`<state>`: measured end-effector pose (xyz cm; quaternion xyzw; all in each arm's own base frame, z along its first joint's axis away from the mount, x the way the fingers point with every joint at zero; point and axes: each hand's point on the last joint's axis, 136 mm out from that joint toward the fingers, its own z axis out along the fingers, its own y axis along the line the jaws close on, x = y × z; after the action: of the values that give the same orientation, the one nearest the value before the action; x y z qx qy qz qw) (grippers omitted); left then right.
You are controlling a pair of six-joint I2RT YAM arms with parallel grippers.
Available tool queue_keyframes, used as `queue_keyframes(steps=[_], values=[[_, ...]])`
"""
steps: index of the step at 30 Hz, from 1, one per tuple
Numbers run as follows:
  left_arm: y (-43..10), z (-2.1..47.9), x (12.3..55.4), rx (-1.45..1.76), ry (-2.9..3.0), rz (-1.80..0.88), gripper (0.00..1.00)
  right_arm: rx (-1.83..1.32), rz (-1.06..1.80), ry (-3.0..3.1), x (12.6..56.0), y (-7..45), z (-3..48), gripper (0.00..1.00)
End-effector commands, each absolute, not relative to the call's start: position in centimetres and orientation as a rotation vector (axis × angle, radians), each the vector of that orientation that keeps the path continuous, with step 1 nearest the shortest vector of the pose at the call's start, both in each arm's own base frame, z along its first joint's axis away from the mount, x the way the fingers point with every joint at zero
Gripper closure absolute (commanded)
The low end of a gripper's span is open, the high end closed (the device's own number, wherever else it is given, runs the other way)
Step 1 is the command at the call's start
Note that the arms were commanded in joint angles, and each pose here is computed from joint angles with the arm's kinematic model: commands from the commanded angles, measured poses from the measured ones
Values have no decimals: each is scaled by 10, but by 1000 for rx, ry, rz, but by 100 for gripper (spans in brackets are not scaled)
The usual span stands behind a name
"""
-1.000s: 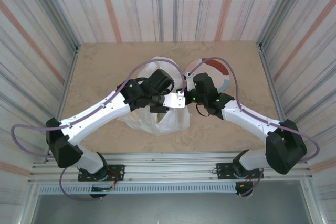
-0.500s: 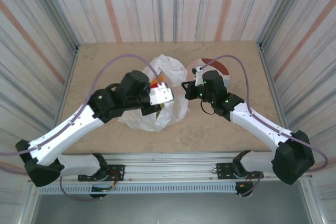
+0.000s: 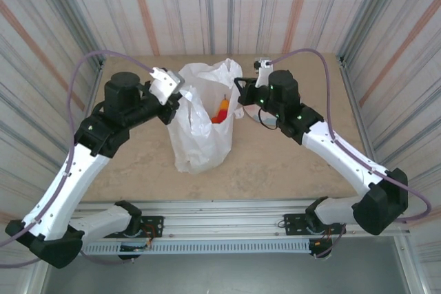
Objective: Place the fruits into the plastic bag
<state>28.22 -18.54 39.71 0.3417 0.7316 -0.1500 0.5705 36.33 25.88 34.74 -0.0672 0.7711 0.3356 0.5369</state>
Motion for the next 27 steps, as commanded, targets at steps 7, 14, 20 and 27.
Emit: queue_keyframes(steps=[7, 14, 20, 27], values=[[-161, 443, 295, 618, 1640, -377, 100, -72, 728, 1692, 392, 238, 399, 100], [-168, 404, 302, 645, 1724, -407, 100, -84, 753, 1716, 403, 251, 389, 100], [-169, 340, 315, 679, 1888, -375, 97, -111, 730, 1865, 424, 268, 327, 100], [-182, 317, 318, 723, 1987, -421, 96, -134, 695, 1972, 443, 271, 287, 100]])
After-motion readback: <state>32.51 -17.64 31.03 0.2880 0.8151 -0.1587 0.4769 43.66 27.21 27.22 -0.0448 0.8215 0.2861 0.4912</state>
